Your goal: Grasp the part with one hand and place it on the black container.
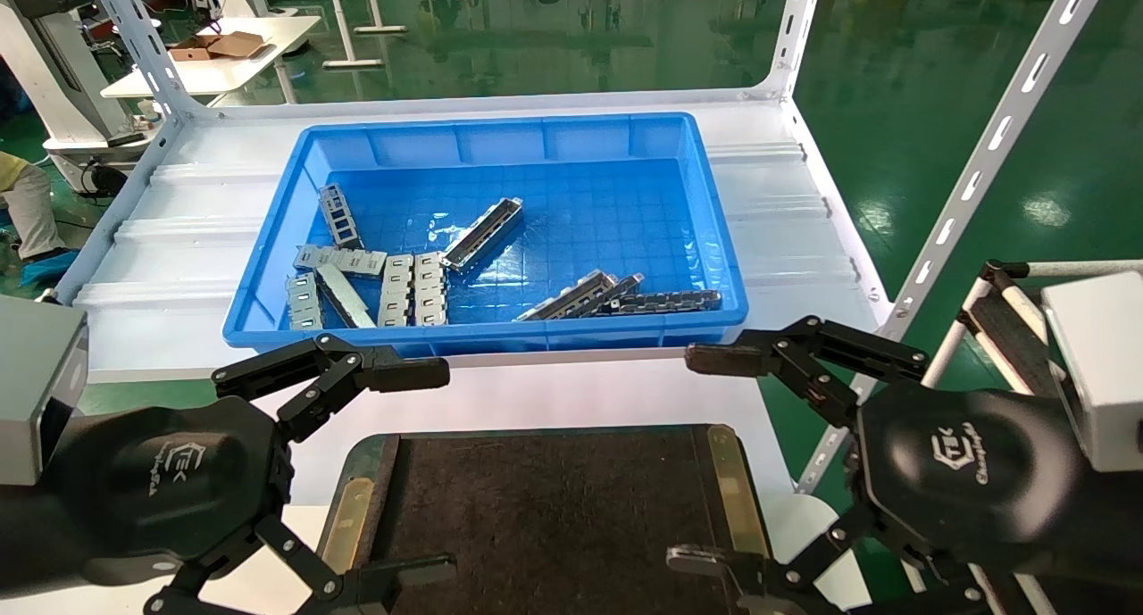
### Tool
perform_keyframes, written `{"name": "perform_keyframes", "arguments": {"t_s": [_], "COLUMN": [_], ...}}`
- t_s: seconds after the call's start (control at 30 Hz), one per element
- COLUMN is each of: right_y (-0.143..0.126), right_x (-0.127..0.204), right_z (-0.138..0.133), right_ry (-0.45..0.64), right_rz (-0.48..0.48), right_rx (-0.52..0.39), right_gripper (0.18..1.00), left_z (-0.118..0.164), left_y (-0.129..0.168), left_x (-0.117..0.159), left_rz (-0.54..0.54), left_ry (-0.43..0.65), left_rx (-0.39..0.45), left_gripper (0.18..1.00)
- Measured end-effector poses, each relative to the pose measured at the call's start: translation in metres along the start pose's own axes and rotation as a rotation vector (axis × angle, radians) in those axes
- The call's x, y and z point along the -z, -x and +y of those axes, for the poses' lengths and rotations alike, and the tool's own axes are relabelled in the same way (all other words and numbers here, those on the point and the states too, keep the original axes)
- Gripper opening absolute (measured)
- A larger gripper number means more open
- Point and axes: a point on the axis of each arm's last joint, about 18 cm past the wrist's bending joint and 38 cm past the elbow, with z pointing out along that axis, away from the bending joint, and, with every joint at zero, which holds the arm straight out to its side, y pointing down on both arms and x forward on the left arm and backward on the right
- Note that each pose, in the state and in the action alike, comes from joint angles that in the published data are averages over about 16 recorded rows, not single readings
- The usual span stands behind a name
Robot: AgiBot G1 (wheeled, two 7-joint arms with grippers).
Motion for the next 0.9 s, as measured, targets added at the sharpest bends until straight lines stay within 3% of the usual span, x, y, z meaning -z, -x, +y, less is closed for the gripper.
{"name": "perform_keyframes", "arguments": {"t_s": [0.9], "right_y": [0.0002], "right_x": [-0.0001], "right_z": [-0.0001], "right_ry": [0.0], "right_rz": [0.0], "right_rx": [0.0], "right_gripper": [1.001], "left_z": [0.0004], "left_y": [0.001], "left_x": [0.0002], "left_rz": [-0.005], "left_ry": [0.001], "left_rx": [-0.004], "left_gripper": [1.001]}}
